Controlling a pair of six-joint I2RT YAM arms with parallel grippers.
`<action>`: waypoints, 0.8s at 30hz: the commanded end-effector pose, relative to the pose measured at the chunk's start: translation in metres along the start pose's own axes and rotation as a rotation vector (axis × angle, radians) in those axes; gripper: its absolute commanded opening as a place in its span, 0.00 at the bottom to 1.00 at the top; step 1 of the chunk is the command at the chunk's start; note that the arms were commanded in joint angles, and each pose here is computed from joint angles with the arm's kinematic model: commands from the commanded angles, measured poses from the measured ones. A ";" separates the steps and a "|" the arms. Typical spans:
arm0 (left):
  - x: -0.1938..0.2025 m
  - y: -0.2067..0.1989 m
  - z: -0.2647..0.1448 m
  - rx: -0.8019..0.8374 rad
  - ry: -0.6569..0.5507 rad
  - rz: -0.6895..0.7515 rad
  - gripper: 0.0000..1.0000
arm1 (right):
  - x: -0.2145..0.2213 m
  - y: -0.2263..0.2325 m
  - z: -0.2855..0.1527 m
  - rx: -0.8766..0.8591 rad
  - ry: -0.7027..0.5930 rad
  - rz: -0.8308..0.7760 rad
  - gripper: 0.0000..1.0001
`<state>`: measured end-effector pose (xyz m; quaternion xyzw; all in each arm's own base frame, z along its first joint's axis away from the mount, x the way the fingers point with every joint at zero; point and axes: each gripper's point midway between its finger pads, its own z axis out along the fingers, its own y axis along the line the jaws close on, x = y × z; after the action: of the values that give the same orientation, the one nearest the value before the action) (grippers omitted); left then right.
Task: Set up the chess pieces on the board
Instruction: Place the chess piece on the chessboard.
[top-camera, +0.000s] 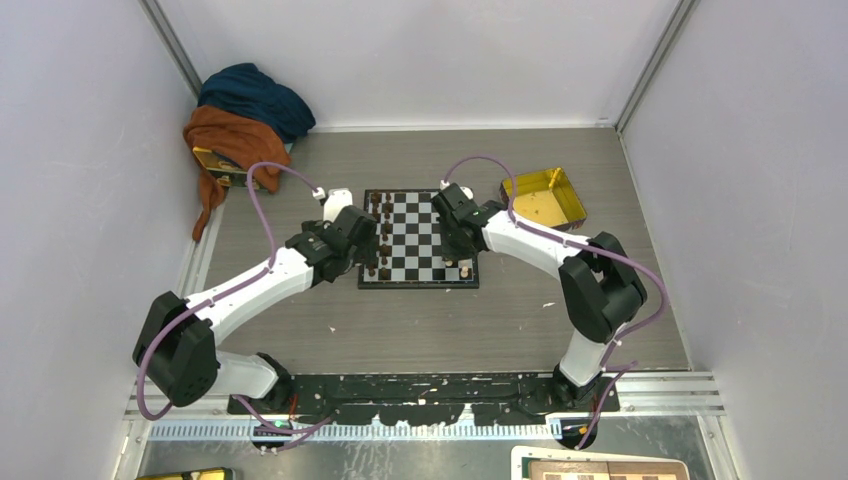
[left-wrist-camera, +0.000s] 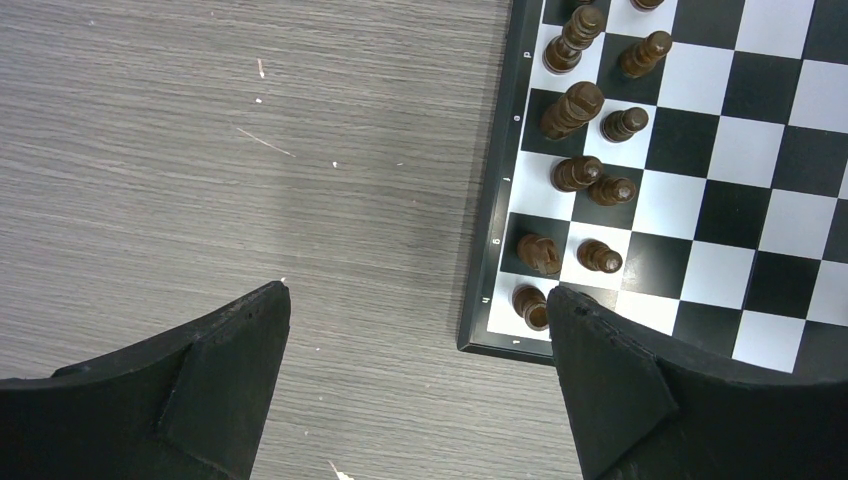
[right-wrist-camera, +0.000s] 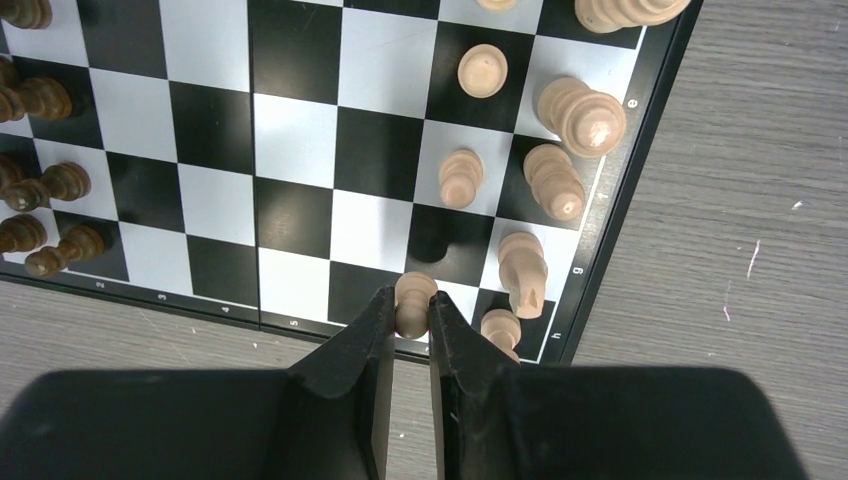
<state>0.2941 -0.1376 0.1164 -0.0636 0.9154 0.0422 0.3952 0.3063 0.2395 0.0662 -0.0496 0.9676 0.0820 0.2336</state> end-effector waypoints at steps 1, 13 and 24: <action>-0.004 0.002 -0.001 -0.014 -0.019 0.007 1.00 | -0.008 0.002 0.005 -0.012 -0.028 0.007 0.01; -0.003 0.000 0.002 -0.016 -0.015 0.010 1.00 | -0.008 -0.005 0.012 0.022 -0.030 -0.022 0.01; -0.002 0.000 0.005 -0.022 -0.012 0.015 1.00 | -0.007 -0.008 0.018 0.028 -0.025 -0.026 0.01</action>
<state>0.2941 -0.1377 0.1101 -0.0607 0.9183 0.0487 0.3881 0.3106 0.2333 0.0473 -0.0573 0.9705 0.0627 0.2255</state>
